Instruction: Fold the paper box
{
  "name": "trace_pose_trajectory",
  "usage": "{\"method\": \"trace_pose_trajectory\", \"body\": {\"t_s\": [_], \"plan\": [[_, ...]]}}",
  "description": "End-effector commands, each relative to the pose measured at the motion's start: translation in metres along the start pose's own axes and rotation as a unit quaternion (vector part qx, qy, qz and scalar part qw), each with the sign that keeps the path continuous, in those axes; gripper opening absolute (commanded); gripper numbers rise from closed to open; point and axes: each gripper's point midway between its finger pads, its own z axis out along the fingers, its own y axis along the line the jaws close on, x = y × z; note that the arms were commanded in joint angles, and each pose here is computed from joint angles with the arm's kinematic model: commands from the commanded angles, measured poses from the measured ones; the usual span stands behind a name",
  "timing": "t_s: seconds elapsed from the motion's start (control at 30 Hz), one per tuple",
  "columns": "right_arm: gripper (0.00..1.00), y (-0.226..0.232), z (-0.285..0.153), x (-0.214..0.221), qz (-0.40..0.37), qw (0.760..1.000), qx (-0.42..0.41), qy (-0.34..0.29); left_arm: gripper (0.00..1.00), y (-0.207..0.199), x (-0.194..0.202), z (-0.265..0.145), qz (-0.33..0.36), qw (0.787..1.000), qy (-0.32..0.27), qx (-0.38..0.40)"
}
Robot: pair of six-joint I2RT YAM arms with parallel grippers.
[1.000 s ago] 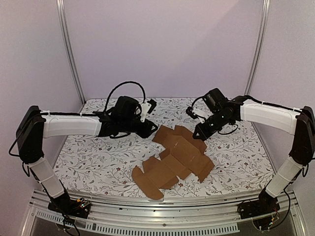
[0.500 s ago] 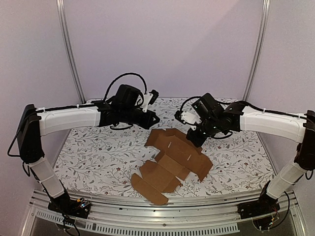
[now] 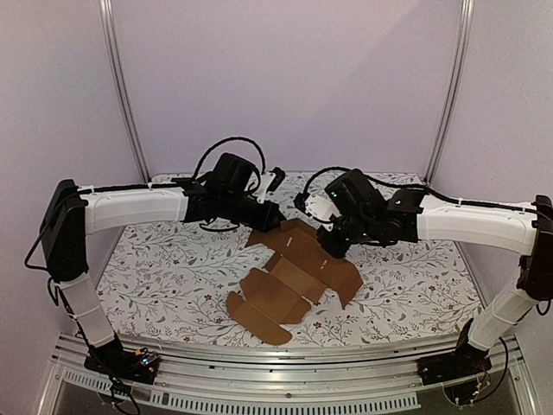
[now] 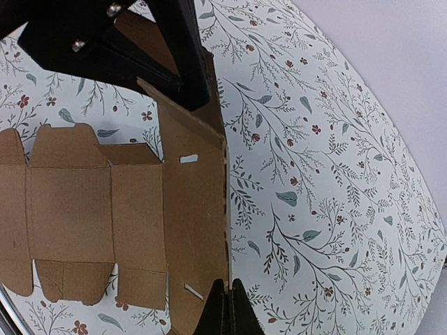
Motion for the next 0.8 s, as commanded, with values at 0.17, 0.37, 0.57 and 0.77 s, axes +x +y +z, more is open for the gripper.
{"method": "trace_pose_trajectory", "body": {"t_s": [0.17, 0.37, 0.57, 0.77], "plan": [[0.00, 0.005, 0.016, -0.010, 0.000, 1.000, 0.011, -0.015, 0.00, -0.009, 0.011, 0.014, -0.023, 0.999, 0.022, 0.038], [0.00, 0.013, 0.023, -0.010, 0.006, 1.000, 0.001, -0.014, 0.00, -0.019, 0.011, 0.021, -0.036, 0.997, 0.019, 0.065], [0.00, 0.022, 0.029, -0.007, 0.015, 1.000, -0.013, -0.010, 0.00, -0.026, 0.010, 0.033, -0.060, 0.994, 0.012, 0.094], [0.00, 0.025, 0.032, -0.004, 0.022, 1.000, -0.016, -0.006, 0.00, -0.026, 0.012, 0.043, -0.080, 0.991, 0.008, 0.108]]}}
